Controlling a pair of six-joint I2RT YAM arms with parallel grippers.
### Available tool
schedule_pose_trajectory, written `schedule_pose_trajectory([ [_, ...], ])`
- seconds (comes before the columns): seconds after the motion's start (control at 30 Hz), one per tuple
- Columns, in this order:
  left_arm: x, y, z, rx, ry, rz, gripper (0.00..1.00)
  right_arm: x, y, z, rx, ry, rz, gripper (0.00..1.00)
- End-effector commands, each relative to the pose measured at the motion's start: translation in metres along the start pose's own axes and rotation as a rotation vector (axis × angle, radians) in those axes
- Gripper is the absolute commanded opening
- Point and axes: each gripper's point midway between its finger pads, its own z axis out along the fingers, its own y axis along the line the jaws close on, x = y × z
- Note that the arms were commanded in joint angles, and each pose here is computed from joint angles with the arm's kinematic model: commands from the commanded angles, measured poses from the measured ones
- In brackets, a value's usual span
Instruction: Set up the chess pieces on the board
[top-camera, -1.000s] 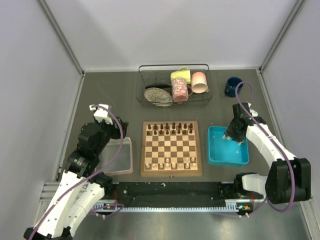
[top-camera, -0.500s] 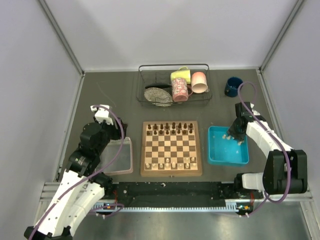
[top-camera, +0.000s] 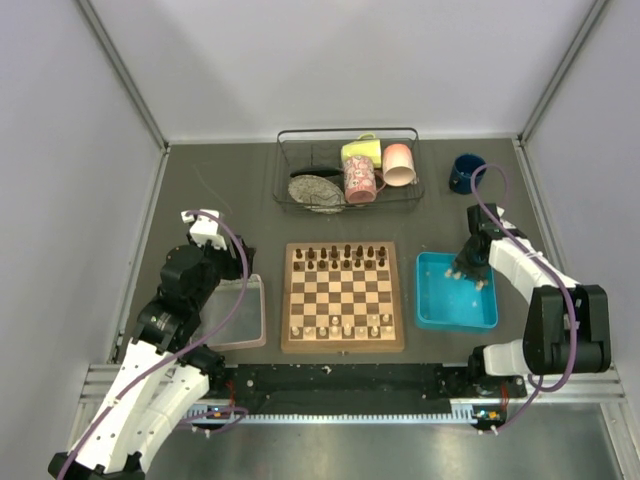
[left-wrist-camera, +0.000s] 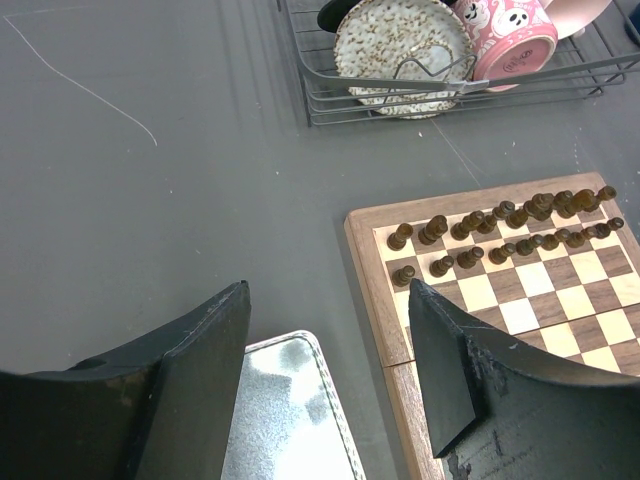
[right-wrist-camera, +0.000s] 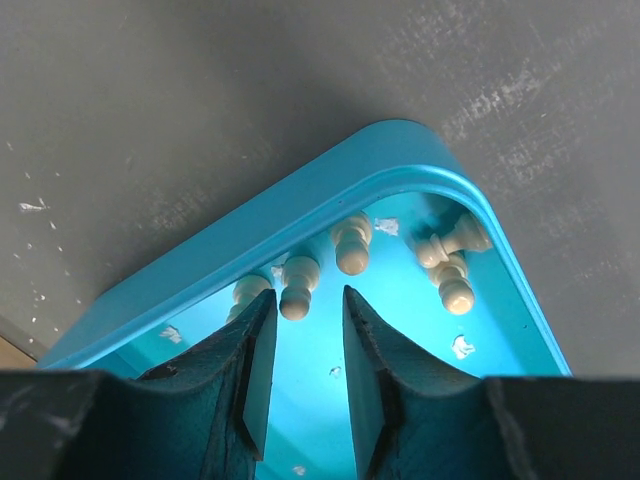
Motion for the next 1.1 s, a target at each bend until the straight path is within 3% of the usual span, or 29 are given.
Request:
schedule_pose_trajectory([
  [0.0, -0.009, 0.002, 0.002, -0.01, -0.04, 0.007, 0.69, -0.013, 0.007, 0.003, -0.02, -0.037, 0.013, 0.29],
  [0.47, -0.009, 0.002, 0.003, -0.009, -0.038, 0.009, 0.69, -0.016, 0.006, -0.006, -0.038, -0.053, -0.001, 0.01],
  [0.67, -0.008, 0.0, 0.003, 0.001, -0.033, 0.005, 0.7, -0.037, 0.001, -0.058, -0.047, -0.135, -0.042, 0.0],
  [0.83, -0.008, -0.003, 0.005, 0.013, -0.026, 0.004, 0.7, -0.041, 0.034, -0.114, -0.137, -0.222, -0.149, 0.0],
  [1.07, -0.006, 0.005, 0.007, -0.033, -0.008, -0.005, 0.7, 0.039, 0.149, -0.176, -0.387, -0.168, -0.45, 0.0],
])
